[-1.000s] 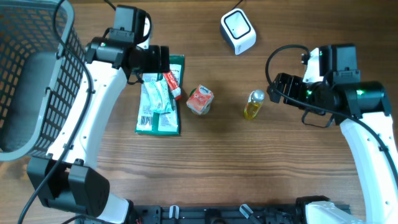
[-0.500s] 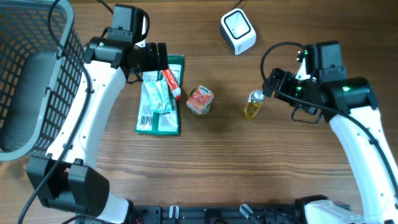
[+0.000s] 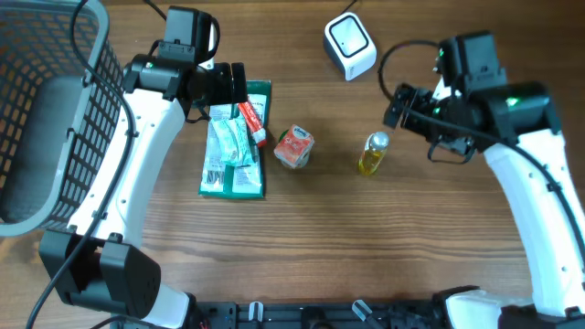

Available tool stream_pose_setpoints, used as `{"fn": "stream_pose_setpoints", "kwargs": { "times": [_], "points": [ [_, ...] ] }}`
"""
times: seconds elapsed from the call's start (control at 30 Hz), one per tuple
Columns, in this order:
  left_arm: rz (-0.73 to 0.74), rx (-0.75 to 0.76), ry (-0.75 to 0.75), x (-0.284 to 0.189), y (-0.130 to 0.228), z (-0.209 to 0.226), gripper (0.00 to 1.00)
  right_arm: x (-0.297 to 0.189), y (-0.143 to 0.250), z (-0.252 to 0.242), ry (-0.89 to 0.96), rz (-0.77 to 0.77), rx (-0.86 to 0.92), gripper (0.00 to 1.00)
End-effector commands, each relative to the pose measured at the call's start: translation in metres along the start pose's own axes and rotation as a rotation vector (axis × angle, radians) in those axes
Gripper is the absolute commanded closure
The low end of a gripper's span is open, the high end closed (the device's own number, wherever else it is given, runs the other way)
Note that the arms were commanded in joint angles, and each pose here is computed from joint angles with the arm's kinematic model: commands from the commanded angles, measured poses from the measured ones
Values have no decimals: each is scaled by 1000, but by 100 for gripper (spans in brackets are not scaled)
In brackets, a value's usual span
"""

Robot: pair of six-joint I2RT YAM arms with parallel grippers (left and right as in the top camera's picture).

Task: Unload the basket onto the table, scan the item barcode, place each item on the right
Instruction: 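Lower the right gripper over the yellow oil bottle and grasp it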

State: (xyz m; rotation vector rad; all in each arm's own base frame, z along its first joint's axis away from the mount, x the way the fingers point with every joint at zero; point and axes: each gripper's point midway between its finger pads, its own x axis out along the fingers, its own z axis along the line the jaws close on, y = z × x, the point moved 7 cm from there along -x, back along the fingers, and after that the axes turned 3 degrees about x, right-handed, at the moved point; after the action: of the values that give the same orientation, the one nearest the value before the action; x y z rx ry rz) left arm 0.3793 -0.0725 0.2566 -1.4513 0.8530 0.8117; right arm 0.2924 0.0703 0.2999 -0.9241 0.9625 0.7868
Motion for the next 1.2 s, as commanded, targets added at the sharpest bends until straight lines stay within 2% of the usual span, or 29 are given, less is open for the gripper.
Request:
{"fn": "stream_pose_setpoints", "kwargs": {
  "times": [0.0,0.23,0.4,0.53,1.17],
  "points": [
    [2,-15,-15,3,-1,2,0,14,-1,3,49,84,-12,0],
    [2,-16,-15,3,-1,2,0,65,-2,14,81,218,12,0],
    [2,-15,-15,3,-1,2,0,84,7,29,104,244,-27,0],
    [2,-16,-15,3,-1,2,0,89,10,31,172,211,-3,0],
    [2,-15,-15,3,-1,2,0,99,17,25,203,244,-12,0]
  ]
}}
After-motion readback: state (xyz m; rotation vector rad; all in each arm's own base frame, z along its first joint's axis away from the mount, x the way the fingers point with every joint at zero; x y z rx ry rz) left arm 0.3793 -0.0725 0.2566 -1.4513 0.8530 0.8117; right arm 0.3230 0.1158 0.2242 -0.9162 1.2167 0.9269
